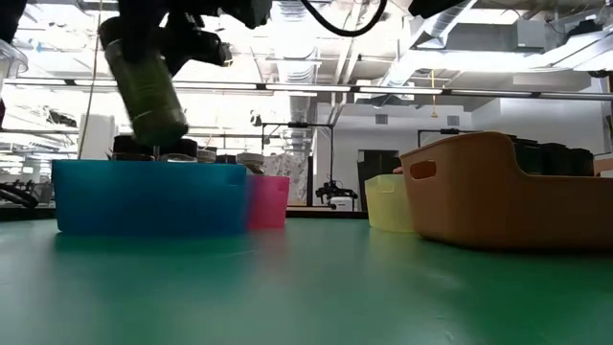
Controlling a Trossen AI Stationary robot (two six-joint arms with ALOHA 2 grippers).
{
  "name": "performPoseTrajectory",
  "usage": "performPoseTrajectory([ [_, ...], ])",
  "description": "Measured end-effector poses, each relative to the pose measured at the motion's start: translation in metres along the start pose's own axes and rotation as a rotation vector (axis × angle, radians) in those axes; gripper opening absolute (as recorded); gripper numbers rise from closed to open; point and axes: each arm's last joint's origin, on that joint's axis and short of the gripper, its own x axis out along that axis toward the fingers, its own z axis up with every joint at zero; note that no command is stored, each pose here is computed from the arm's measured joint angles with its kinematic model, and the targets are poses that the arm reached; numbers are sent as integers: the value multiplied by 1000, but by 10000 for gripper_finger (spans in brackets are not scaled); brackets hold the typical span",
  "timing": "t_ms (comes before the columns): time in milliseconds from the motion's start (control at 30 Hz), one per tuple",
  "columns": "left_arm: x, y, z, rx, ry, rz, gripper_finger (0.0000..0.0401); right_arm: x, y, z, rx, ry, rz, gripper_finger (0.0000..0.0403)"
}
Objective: Sort spices by type
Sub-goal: Put the black seasoning bottle into the blue bin
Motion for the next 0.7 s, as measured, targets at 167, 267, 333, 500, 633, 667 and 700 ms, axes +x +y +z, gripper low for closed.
performPoseTrajectory([
  [167, -15, 16, -7, -35, -57, 44, 185, 0, 0, 0, 0, 0, 0, 185],
  [267, -18, 25, -6, -34, -72, 81, 185, 0, 0, 0, 1, 0, 1, 185],
  [333, -19, 31, -5, -31, -74, 92, 185, 0, 0, 0, 1, 0, 0, 185],
  [500, -16, 48, 0, -45, -61, 91, 185, -1, 0, 0, -3, -1, 4, 185],
  [633, -12, 60, -1, -69, -34, 89, 185, -11, 1, -6, -25, 0, 20, 185],
  [667, -10, 62, -1, -74, -26, 90, 185, -15, 1, -8, -27, 1, 24, 185],
  [700, -7, 64, -1, -79, -17, 88, 185, -18, 0, -11, -29, 3, 26, 185],
])
